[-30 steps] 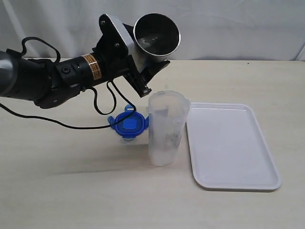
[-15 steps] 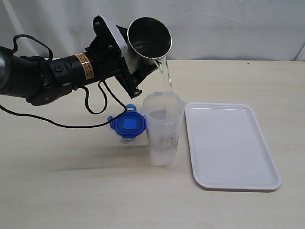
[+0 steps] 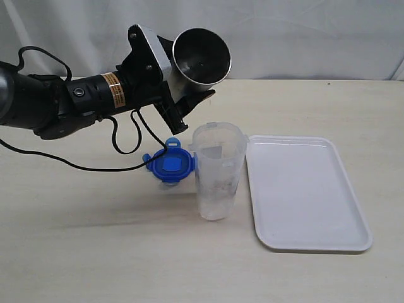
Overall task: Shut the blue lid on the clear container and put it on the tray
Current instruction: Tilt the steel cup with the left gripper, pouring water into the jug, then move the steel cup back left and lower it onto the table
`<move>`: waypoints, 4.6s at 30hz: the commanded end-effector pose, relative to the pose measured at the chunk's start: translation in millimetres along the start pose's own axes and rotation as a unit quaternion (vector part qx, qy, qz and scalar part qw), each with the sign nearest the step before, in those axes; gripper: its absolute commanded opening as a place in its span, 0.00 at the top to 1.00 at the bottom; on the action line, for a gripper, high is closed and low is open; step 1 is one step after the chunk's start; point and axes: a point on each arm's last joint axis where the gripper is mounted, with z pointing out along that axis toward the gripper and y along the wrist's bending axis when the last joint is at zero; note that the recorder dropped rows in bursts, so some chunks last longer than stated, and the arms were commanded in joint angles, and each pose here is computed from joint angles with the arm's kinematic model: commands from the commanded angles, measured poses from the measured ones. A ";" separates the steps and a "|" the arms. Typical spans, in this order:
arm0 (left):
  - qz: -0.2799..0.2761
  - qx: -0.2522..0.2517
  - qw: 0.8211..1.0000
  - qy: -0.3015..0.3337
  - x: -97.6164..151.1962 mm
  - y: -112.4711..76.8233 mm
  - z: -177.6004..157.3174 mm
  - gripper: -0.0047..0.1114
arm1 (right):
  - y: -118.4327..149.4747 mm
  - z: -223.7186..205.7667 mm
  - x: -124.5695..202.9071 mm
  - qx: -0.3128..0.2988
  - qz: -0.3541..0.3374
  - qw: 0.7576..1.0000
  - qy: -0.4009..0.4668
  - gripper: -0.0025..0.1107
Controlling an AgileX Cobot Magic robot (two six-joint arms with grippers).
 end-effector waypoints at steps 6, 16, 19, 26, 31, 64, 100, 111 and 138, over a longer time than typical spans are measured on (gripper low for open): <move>0.024 -0.028 0.998 -0.055 -20.5 11.9 -1.5 0.96 | 0.3 0.1 0.8 -0.001 -0.001 1.000 -0.002 0.94; 0.091 0.000 0.994 -0.059 -21.0 6.2 -1.4 0.96 | 0.3 0.1 0.8 -0.001 -0.001 1.000 -0.002 0.94; 0.104 -0.001 0.993 -0.059 -21.0 6.2 -1.4 0.96 | 0.3 0.1 0.8 -0.001 -0.001 1.000 -0.002 0.94; 0.141 -0.003 0.988 -0.059 -21.0 6.2 -1.4 0.96 | 0.3 0.1 0.8 -0.001 -0.001 1.000 -0.002 0.94; 0.172 -0.005 0.983 -0.059 -21.0 6.1 -1.4 0.96 | 0.3 0.1 0.8 -0.001 -0.001 1.000 -0.002 0.94; 0.197 0.002 0.980 -0.036 -17.0 5.2 -0.8 0.96 | 0.3 0.1 0.8 -0.001 -0.001 1.000 -0.002 0.94; -0.296 -0.226 0.928 0.009 89.6 106.9 -30.3 0.96 | 0.3 0.1 0.8 -0.001 -0.001 1.000 -0.002 0.94; -0.305 -0.224 0.926 0.021 139.4 103.3 -3.0 0.96 | 0.3 0.1 0.8 -0.001 -0.001 1.000 -0.002 0.94; -0.385 -0.243 0.888 0.064 193.9 81.4 6.9 0.93 | 0.3 0.1 0.8 -0.001 -0.001 1.000 -0.002 0.94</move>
